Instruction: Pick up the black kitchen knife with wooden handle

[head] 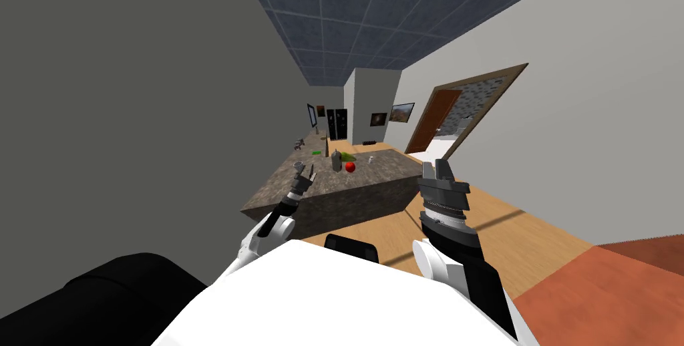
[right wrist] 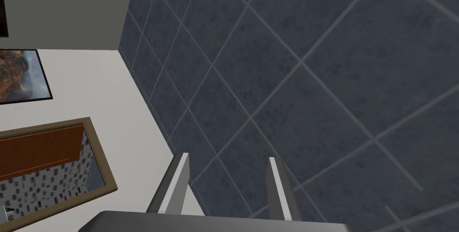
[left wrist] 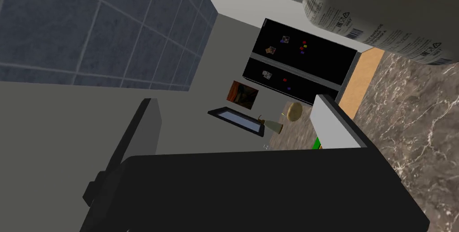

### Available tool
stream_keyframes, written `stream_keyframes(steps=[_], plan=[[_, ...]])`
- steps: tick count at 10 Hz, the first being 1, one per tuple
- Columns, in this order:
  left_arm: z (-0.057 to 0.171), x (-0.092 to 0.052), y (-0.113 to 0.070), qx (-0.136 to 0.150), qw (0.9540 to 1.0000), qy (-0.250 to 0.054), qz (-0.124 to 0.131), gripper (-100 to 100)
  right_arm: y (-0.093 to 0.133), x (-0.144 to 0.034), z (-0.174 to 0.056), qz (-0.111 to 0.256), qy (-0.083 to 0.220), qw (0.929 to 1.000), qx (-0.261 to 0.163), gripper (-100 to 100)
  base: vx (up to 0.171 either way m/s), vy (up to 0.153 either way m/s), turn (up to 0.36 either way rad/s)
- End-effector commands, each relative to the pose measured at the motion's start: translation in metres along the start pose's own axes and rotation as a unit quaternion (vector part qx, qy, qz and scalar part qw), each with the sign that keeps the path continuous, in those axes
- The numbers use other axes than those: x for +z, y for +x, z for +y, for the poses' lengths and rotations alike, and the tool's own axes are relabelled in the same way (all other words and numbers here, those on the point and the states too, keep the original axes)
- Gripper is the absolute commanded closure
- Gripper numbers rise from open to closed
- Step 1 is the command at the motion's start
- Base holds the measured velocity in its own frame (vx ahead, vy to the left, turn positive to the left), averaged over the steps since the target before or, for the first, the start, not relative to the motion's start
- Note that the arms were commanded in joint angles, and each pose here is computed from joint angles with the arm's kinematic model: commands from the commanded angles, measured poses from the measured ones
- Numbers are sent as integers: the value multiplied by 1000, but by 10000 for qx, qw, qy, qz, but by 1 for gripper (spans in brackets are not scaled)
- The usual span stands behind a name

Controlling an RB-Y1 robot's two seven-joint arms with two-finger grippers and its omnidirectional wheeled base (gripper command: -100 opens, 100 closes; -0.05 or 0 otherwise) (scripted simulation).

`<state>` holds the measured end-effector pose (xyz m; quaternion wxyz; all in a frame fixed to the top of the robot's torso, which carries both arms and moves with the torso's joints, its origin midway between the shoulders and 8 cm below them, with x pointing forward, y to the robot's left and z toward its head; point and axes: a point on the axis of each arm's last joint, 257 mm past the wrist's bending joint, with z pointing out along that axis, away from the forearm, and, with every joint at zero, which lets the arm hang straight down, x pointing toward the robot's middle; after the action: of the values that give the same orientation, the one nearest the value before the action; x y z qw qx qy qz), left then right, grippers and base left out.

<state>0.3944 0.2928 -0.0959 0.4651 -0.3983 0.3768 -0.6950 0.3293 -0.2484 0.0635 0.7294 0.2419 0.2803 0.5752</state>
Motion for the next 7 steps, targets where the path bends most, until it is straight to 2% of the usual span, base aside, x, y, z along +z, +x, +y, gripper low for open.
stream_keyframes(steps=[1,2,3,4,5,6,7], plan=[[6,-4,-5,-10,9998,-178,51,-100,0,0,0,0,0,10000,0,0,-23,-56,-116],[22,-14,-21,-141,9989,-447,-24,-100,0,0,0,0,0,10000,-1,0,-25,-69,-275],[22,-14,-21,-62,9987,-504,51,-100,0,0,0,0,0,10000,0,0,-21,-48,-107],[38,-26,-38,-192,9968,-778,-57,-100,0,0,0,0,1,10000,-1,0,-13,-62,-223],[37,-26,-38,-100,9964,-847,30,-100,0,0,0,0,0,10000,0,0,-16,-46,-123],[52,-40,-56,-212,9934,-1126,-100,-100,0,0,0,0,1,10000,-1,0,-17,-55,-291],[51,-40,-57,-139,9928,-1192,-24,-100,0,0,0,0,0,10000,0,0,-10,-38,-133]])
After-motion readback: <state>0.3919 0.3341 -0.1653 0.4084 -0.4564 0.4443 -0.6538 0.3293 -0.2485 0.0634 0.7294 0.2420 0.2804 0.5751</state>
